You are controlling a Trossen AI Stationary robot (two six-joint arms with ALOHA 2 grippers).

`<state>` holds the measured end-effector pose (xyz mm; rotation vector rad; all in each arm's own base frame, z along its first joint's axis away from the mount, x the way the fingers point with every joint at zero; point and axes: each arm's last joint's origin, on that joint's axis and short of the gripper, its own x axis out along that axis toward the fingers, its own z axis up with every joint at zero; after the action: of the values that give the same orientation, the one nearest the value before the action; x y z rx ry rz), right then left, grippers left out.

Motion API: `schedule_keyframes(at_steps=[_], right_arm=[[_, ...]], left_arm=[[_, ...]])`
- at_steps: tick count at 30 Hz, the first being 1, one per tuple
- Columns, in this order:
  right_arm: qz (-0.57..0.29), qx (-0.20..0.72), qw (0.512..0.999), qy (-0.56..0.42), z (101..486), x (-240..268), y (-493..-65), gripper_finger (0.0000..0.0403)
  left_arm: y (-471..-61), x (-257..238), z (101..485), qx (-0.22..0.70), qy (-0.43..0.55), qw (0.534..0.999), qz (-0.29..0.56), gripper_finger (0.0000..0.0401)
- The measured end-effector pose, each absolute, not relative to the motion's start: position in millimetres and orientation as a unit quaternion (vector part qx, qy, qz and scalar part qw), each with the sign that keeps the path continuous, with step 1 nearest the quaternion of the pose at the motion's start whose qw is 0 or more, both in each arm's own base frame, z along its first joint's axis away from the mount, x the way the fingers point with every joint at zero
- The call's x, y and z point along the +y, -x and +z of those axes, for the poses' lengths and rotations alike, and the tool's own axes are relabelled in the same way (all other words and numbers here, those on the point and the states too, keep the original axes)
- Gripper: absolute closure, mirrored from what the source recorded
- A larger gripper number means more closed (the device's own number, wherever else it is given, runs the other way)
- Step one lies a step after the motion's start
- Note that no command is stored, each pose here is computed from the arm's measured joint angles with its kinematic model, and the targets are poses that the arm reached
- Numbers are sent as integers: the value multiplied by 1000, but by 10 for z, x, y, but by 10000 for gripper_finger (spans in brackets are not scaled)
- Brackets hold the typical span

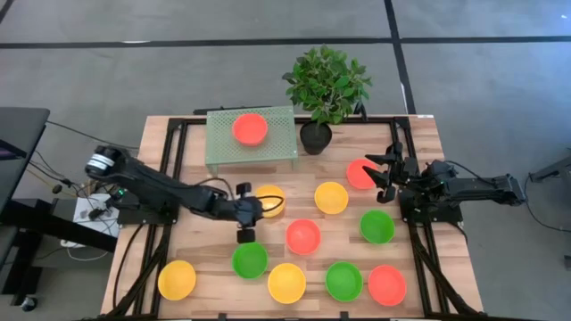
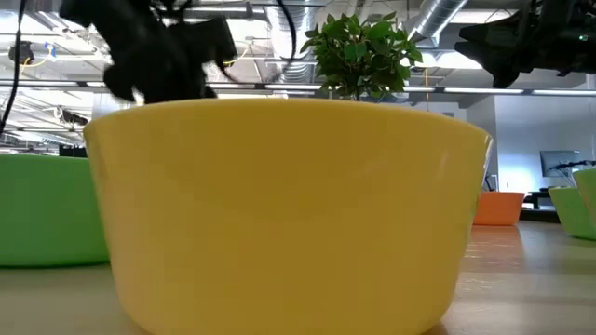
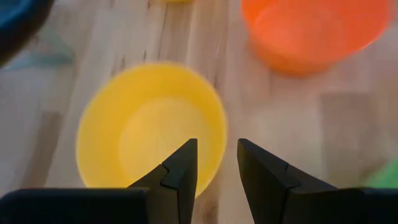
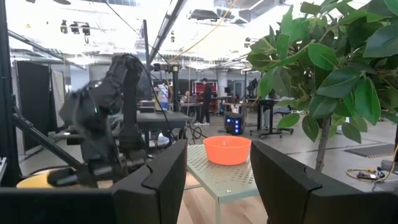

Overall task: Pick & Place Mini bowls
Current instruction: Put the yellow bowl on the shelf

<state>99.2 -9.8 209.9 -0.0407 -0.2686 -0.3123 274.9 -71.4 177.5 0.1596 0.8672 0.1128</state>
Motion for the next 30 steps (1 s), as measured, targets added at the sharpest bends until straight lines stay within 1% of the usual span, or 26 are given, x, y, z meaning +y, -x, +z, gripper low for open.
schedule_keyframes(at_steps=[5, 10, 12, 15, 19, 20, 22, 26, 30], right_arm=[[-155, -133, 979, 20, 2099, -98, -992, 230], [-154, -133, 979, 16, 2098, -98, -993, 230], [-150, -130, 980, -2, 2089, -94, -1007, 230], [-148, -120, 982, -17, 2078, -96, -1035, 230], [-134, -100, 986, -28, 2141, -89, -1108, 230], [-124, -92, 988, -28, 2157, -84, -1137, 230], [-104, -74, 991, -31, 2189, -73, -1206, 230], [-98, -34, 994, -29, 2228, -72, -1362, 230], [-99, -2, 995, -21, 2247, -73, -1491, 230]], left_arm=[[-2821, -661, 1549, 455, -82, 884, 64, 286], [-2844, -638, 1466, 470, -78, 877, 60, 287], [-2846, -632, 1465, 470, -84, 877, 57, 293], [-2848, -632, 1478, 467, -88, 878, 54, 317], [-2850, -632, 1485, 465, -87, 879, 54, 378], [-2850, -635, 1485, 464, -88, 880, 54, 388], [-2850, -646, 1488, 463, -88, 881, 53, 390], [-2813, -702, 1618, 446, -88, 889, 43, 391], [-2685, -759, 1961, 402, -92, 910, 46, 392]])
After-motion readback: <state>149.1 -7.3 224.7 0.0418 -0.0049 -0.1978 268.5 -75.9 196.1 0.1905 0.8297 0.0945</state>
